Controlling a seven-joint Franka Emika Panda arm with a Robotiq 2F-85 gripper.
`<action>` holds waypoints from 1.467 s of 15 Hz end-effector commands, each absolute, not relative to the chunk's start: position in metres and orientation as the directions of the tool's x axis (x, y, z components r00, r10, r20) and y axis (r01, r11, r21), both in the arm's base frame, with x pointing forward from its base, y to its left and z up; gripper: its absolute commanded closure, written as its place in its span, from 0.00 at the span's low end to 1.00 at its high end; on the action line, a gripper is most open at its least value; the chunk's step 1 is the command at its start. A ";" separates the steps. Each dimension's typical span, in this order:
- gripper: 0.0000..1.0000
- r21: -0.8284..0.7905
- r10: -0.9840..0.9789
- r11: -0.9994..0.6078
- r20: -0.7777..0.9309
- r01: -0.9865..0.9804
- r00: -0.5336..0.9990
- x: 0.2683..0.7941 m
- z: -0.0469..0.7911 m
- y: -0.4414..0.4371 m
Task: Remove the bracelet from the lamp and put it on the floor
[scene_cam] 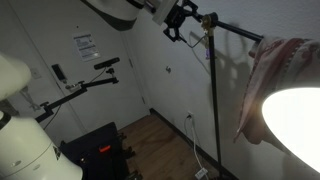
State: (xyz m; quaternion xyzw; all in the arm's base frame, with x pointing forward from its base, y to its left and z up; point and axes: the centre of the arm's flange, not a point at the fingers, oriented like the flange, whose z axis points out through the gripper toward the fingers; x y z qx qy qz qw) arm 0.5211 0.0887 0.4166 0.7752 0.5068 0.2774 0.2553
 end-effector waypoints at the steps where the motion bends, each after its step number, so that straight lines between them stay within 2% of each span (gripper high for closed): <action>1: 0.26 0.694 0.925 -0.347 0.140 0.631 0.354 0.529 0.422 0.086; 3: 0.37 0.698 0.923 -0.350 0.142 0.625 0.358 0.529 0.423 0.086; 11: 0.99 0.713 0.930 -0.325 0.121 0.621 0.348 0.530 0.426 0.088; 22: 1.00 0.764 0.935 -0.261 0.049 0.590 0.350 0.523 0.450 0.121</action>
